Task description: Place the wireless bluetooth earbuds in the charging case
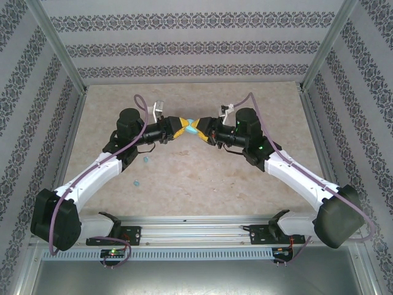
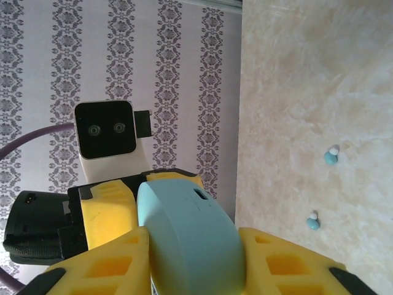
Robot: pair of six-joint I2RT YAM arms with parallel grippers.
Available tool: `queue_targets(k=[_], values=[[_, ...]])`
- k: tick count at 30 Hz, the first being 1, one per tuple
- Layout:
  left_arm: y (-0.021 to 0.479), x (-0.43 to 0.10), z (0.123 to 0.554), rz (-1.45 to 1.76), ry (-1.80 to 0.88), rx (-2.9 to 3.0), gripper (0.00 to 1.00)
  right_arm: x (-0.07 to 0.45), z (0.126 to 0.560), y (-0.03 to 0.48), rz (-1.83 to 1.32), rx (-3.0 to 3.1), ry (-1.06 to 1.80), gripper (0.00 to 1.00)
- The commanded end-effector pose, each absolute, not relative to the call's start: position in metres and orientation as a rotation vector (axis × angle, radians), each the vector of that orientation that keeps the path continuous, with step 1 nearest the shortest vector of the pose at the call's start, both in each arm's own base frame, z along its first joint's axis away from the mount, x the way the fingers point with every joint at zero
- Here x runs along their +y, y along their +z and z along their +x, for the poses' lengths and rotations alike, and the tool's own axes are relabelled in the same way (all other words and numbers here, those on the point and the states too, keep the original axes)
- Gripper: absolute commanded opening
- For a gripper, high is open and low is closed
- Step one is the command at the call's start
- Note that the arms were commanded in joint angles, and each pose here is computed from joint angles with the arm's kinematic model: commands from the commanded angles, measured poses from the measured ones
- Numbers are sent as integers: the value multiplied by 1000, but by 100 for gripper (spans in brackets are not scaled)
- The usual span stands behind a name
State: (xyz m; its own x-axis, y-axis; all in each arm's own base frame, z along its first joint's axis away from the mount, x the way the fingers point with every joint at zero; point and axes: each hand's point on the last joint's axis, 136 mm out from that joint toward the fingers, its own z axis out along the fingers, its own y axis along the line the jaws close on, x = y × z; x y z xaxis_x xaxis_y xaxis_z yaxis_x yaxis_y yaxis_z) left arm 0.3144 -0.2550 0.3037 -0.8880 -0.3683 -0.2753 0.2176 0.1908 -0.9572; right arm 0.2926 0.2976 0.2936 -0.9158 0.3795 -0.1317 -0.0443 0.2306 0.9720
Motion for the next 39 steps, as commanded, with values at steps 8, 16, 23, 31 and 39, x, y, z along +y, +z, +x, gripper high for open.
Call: queue_targets(k=[8, 16, 23, 31, 39], values=[[335, -251, 277, 532, -1386, 1713, 55, 298, 283, 326, 218, 2113, 1858, 17], [320, -242, 232, 1055, -991, 1385, 78, 295, 254, 313, 75, 2288, 1811, 17], [301, -243, 232, 1190, -891, 1326, 81, 290, 237, 313, 13, 2331, 1811, 17], [308, -255, 238, 1177, -1037, 1284, 69, 289, 233, 314, -6, 2334, 1821, 18], [306, -260, 245, 1160, -1098, 1291, 54, 291, 234, 314, -9, 2326, 1833, 18]])
